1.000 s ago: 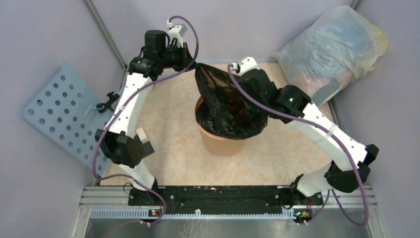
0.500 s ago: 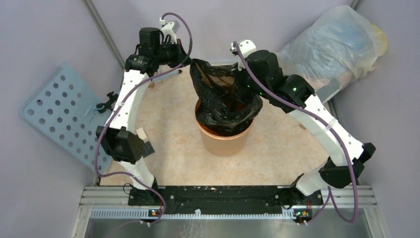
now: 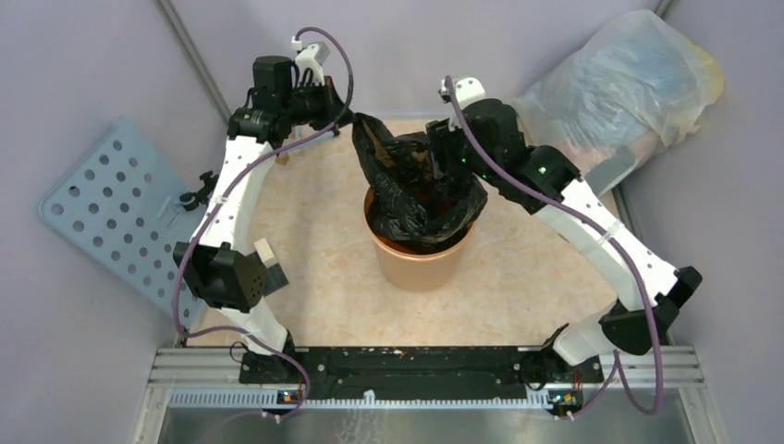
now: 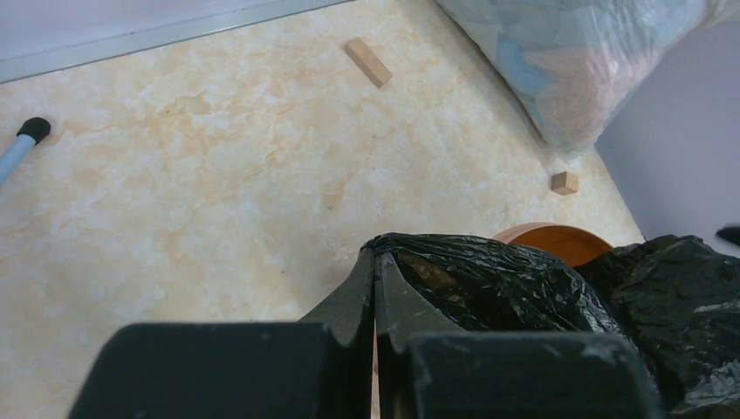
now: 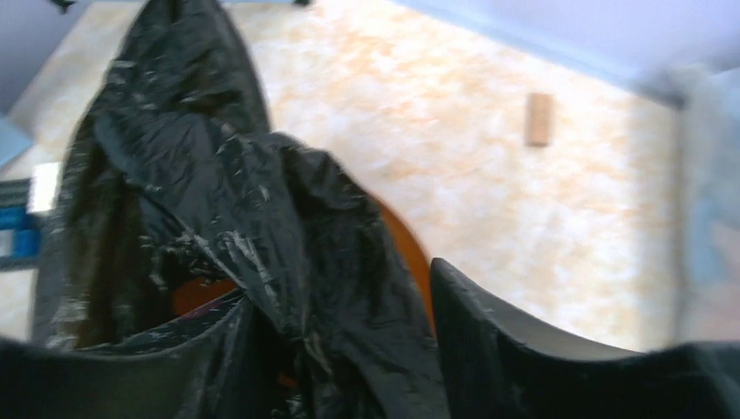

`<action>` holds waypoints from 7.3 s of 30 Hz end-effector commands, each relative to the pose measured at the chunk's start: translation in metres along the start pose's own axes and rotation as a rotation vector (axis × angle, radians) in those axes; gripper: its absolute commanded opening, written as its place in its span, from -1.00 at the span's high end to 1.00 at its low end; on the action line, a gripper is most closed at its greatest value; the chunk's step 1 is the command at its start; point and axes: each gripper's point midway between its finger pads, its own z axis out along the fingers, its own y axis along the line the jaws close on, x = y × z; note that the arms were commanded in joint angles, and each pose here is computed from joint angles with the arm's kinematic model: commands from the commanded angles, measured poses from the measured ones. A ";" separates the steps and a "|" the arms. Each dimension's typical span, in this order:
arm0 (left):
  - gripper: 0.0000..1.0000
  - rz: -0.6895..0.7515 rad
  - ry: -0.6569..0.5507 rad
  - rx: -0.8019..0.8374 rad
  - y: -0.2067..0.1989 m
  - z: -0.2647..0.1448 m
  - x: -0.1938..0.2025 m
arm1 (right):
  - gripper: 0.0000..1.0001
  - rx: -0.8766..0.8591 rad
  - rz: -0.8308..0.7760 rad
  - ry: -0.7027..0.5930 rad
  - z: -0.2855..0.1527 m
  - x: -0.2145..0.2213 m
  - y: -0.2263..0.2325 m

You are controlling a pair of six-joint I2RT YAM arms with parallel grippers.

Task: Put the trash bags into the trash bin

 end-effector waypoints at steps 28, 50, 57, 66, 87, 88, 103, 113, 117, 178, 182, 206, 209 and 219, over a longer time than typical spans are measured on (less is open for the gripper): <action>1.00 0.045 -0.090 -0.004 -0.012 -0.024 -0.015 | -0.74 -0.009 0.193 0.090 -0.123 0.059 -0.031; 1.00 0.071 -0.119 -0.020 -0.014 -0.030 -0.027 | 0.66 -0.262 0.391 0.017 -0.043 0.050 0.036; 1.00 0.047 -0.090 -0.029 -0.005 -0.019 -0.014 | 0.72 -0.156 0.388 0.052 -0.011 0.072 0.011; 1.00 0.031 -0.079 -0.003 -0.008 -0.022 0.000 | 0.17 -0.039 0.247 -0.037 -0.044 0.043 -0.023; 1.00 0.028 -0.055 -0.003 -0.012 -0.028 0.010 | -0.85 0.116 -0.499 0.173 -0.057 0.053 0.031; 1.00 0.028 -0.054 -0.004 -0.011 -0.028 0.010 | -0.85 0.129 -0.517 0.186 -0.055 0.057 0.031; 1.00 0.045 -0.022 -0.052 -0.001 -0.031 0.020 | 0.29 0.259 -0.386 0.080 -0.058 0.040 -0.012; 1.00 0.048 0.027 -0.151 0.018 -0.037 0.042 | 0.98 0.221 -0.078 0.019 -0.043 0.034 -0.075; 1.00 0.028 0.053 -0.161 0.027 -0.027 0.048 | 0.99 0.164 0.041 0.002 -0.028 0.030 -0.084; -0.97 -0.492 -0.293 0.021 -0.038 -0.093 0.074 | -0.40 -0.114 0.374 0.131 -0.062 0.117 -0.064; -0.93 -0.511 -0.315 0.025 -0.036 -0.090 0.069 | -0.41 -0.102 0.370 0.092 -0.063 0.104 -0.067; 0.46 -0.564 -0.185 0.001 -0.016 -0.054 0.093 | 0.13 0.157 0.439 -0.003 -0.041 0.084 -0.113; 0.83 -0.521 -0.182 -0.028 -0.013 -0.059 0.100 | 0.43 0.168 0.429 0.010 -0.044 0.092 -0.115; 1.00 -0.469 -0.059 0.031 -0.025 -0.067 0.142 | 0.64 0.143 0.436 0.097 -0.031 0.136 -0.108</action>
